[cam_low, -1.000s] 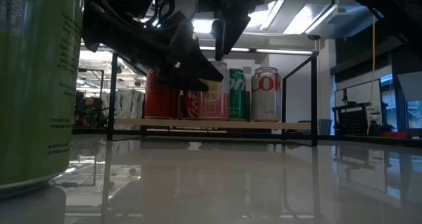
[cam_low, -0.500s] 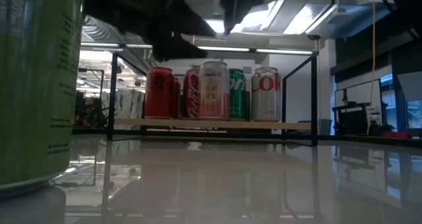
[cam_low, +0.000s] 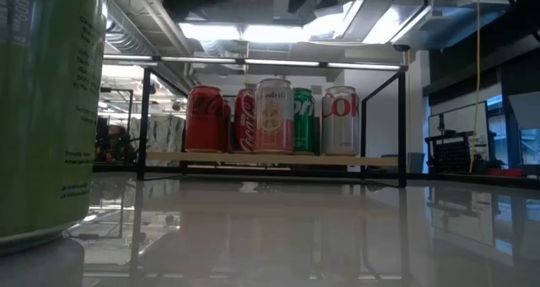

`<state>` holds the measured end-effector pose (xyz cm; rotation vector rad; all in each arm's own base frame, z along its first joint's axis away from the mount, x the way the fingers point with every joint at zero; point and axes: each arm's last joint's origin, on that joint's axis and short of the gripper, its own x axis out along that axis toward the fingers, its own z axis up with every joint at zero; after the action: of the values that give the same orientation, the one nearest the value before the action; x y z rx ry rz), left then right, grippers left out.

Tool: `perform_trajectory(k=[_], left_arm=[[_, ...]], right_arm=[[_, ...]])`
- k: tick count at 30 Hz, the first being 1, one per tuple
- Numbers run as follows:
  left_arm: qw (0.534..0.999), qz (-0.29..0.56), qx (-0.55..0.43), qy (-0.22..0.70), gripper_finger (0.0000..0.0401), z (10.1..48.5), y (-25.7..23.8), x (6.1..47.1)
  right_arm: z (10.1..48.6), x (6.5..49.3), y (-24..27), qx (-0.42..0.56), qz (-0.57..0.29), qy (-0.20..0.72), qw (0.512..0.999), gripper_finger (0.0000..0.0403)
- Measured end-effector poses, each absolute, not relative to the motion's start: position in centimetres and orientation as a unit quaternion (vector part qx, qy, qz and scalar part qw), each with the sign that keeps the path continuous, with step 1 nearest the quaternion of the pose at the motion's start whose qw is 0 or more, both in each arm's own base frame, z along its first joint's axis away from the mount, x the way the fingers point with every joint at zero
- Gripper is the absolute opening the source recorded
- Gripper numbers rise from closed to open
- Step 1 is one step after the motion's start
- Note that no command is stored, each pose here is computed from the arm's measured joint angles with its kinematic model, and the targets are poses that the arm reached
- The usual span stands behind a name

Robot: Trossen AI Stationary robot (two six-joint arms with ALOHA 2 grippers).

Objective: Place canned beverage on shelf
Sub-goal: Put the light green soda can on the shelf

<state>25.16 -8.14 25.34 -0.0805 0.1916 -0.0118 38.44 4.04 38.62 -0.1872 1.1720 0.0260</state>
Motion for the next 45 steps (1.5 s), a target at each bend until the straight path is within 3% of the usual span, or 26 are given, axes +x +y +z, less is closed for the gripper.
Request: perform_trajectory(k=[12, 23, 31, 45], left_arm=[[0.984, -0.123, -0.046, 0.118, 0.0350, 25.2, -13.6, 22.4], [0.980, -0.133, -0.057, 0.134, 0.0350, 24.9, -16.0, 20.5], [0.979, -0.143, -0.055, 0.134, 0.0350, 24.9, -16.5, 20.1], [0.979, -0.143, -0.055, 0.135, 0.0350, 24.9, -16.4, 20.1]], right_arm=[[38.4, 38.6, 8.5, -0.051, 0.019, 0.528, 0.848, 0.0397], [38.9, 39.6, 11.0, 0.002, 0.031, 0.465, 0.885, 0.0397], [40.1, 40.8, 12.1, 0.042, 0.086, 0.387, 0.917, 0.0397], [39.9, 41.4, 16.6, 0.032, 0.139, 0.328, 0.934, 0.0397]])
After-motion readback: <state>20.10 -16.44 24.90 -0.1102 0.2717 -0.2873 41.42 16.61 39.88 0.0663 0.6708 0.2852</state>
